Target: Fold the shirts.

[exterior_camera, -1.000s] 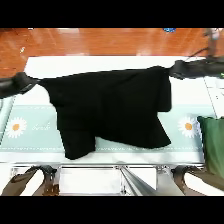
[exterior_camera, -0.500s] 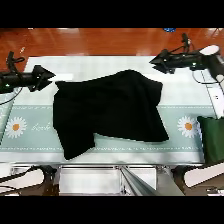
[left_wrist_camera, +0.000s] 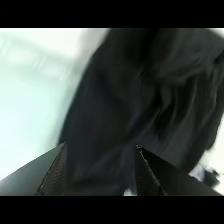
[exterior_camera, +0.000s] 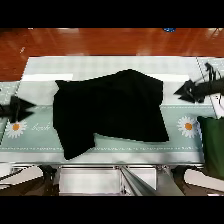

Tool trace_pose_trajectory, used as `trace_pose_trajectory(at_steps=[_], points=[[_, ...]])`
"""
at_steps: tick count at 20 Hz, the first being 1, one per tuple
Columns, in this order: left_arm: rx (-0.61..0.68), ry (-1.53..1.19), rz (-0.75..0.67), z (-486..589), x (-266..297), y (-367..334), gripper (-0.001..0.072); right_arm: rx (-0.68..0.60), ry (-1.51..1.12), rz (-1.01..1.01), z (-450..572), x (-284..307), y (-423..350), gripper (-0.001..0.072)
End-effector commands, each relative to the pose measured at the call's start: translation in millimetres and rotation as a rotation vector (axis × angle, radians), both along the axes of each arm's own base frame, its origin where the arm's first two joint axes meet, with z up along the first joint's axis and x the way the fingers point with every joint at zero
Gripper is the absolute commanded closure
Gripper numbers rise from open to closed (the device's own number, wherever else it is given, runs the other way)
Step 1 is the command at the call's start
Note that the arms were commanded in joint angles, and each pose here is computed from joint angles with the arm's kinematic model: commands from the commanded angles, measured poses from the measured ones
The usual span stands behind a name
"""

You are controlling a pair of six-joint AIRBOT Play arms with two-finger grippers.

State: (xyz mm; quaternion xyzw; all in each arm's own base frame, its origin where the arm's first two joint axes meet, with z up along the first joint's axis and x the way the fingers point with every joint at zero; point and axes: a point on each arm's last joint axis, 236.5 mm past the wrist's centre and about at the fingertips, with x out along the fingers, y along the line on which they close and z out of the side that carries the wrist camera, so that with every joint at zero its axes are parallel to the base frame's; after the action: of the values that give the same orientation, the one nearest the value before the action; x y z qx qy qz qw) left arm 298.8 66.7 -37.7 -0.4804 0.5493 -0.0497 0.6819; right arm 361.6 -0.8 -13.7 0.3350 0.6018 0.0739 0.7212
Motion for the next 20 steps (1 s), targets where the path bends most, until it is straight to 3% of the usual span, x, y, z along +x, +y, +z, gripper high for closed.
trace_pose_trajectory(at_steps=[1,13,14,15,20], points=[[-0.120,0.100,0.012,-33.9,-47.3,-30.2,0.0201,0.120,-0.072,-0.059,-6.6,-45.0,26.4,0.0305],[-0.033,0.210,-0.181,-84.0,-46.2,-96.8,0.0211,0.123,-0.139,-0.041,15.4,-73.0,43.5,0.0305],[-0.013,0.204,-0.190,-86.4,-43.1,-99.1,0.0385,0.123,-0.132,-0.040,14.8,-74.5,42.9,0.0305],[-0.005,0.195,-0.210,-85.8,-41.9,-102.2,0.0678,0.123,-0.123,-0.048,14.1,-77.0,39.2,0.0305],[-0.005,0.180,-0.232,-79.5,-36.7,-103.9,0.0679,-0.146,0.204,-0.153,-48.2,-153.3,-31.9,0.0306]])
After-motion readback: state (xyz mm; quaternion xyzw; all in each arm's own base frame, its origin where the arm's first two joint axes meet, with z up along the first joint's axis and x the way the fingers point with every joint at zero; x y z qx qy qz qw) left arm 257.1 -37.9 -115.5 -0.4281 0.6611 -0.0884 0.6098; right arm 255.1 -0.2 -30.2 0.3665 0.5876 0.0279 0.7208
